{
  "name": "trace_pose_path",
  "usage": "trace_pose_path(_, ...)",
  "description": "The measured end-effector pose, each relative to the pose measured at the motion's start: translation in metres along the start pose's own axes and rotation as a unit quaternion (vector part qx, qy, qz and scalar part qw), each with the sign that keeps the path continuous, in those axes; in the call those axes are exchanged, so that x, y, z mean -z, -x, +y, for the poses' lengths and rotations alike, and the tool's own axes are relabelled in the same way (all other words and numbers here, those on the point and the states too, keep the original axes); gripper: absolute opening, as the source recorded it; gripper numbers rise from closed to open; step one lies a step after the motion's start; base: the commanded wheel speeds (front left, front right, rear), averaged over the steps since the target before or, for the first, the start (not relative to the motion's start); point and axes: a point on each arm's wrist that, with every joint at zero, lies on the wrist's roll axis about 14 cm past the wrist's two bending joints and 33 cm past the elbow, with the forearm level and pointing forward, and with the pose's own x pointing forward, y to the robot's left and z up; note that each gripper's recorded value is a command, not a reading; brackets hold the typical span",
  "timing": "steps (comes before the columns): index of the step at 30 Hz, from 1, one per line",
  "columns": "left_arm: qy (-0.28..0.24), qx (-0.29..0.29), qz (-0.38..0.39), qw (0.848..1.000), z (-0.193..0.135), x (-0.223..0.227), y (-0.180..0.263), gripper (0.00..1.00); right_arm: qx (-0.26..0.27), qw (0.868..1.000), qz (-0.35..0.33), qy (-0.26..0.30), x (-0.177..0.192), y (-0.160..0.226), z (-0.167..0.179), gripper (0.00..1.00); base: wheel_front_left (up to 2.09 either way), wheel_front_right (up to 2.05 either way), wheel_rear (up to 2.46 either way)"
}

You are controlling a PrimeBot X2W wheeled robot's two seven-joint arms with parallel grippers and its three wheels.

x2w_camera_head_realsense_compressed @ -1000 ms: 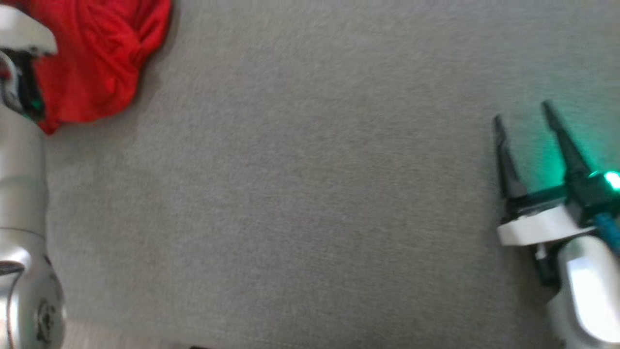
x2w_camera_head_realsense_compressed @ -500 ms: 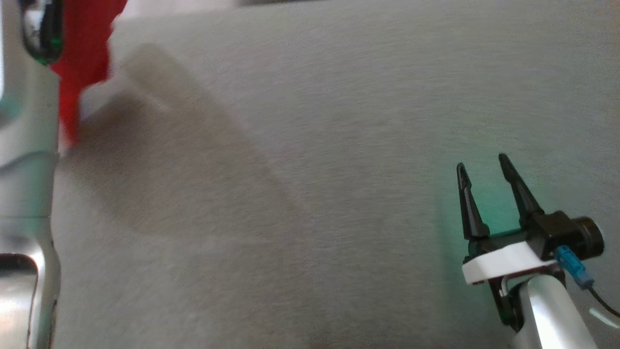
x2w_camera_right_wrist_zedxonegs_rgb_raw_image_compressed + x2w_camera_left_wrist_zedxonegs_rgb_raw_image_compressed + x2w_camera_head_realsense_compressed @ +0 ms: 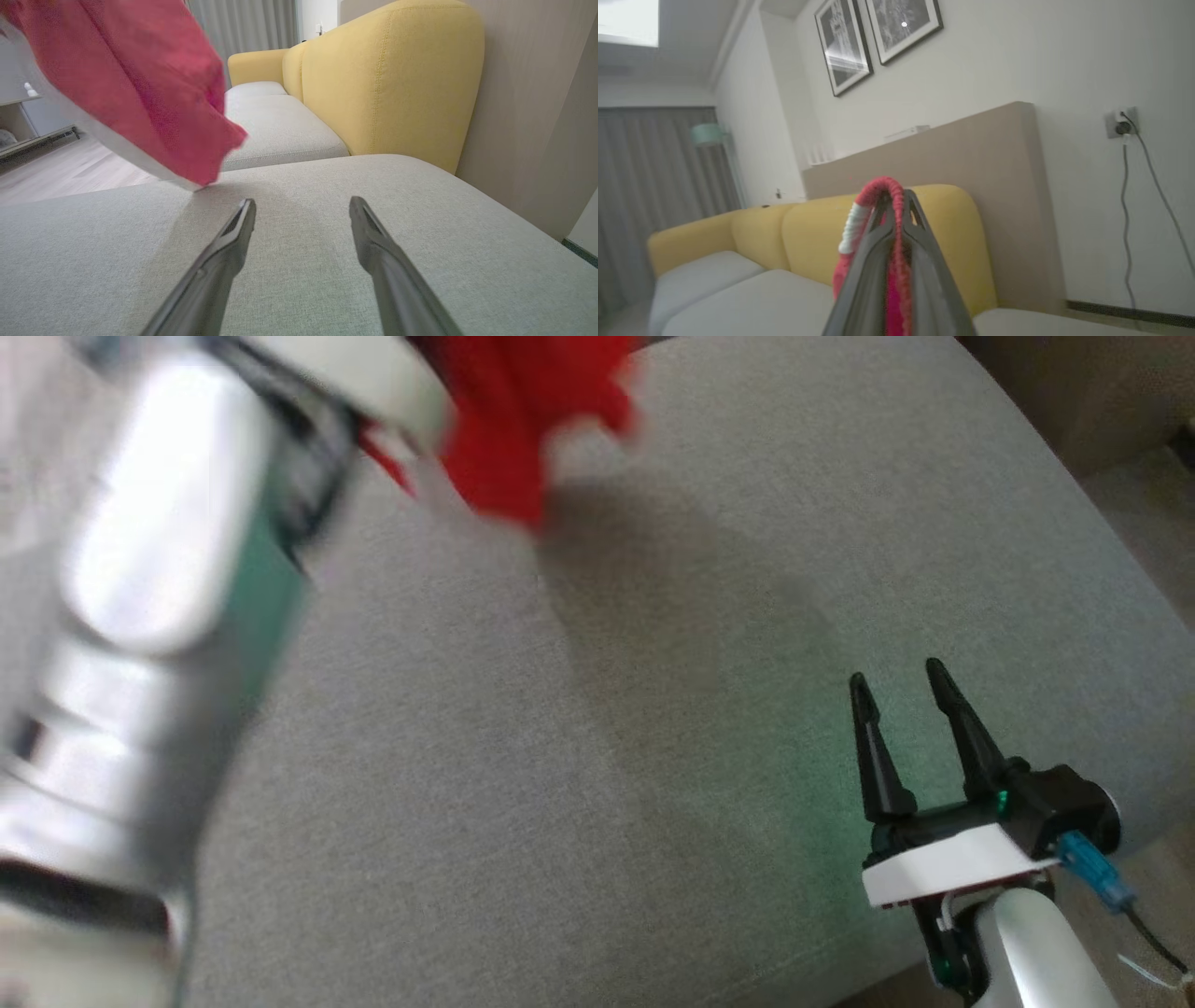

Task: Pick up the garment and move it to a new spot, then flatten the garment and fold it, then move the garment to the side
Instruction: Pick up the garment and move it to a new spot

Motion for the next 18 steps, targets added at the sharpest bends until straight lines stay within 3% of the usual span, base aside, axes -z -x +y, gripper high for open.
trace_pose_path(4,0.077,0.046,0.09,0.992,-0.055,0.095,0.041,0.0,-0.004,1.0,0.013,0.001,0.008,-0.005,0.003,1.0,0.0,0.0,0.0)
trace_pose_path(7,0.137,0.057,0.193,0.97,-0.099,0.174,0.113,0.0,-0.014,1.0,0.021,0.0,0.014,-0.012,0.009,1.0,0.0,0.0,0.0)
trace_pose_path(10,0.177,0.062,0.272,0.944,-0.139,0.221,0.181,0.0,-0.021,0.999,0.026,-0.002,0.018,-0.018,0.013,1.0,0.0,0.0,0.0)
trace_pose_path(11,0.188,0.057,0.29,0.937,-0.148,0.23,0.2,0.17,-0.025,0.999,0.028,-0.002,0.02,-0.02,0.016,1.0,0.0,0.0,0.0)
trace_pose_path(12,0.2,0.048,0.299,0.932,-0.155,0.234,0.212,0.76,-0.029,0.999,0.029,-0.003,0.021,-0.022,0.019,1.0,0.0,0.0,0.0)
trace_pose_path(13,0.208,0.034,0.303,0.929,-0.158,0.237,0.221,1.0,-0.034,0.999,0.03,-0.004,0.022,-0.024,0.022,1.0,0.0,0.0,0.0)
trace_pose_path(18,0.22,-0.049,0.294,0.929,-0.15,0.228,0.235,1.0,-0.06,0.997,0.047,-0.009,0.034,-0.021,0.039,1.0,0.0,0.0,0.0)
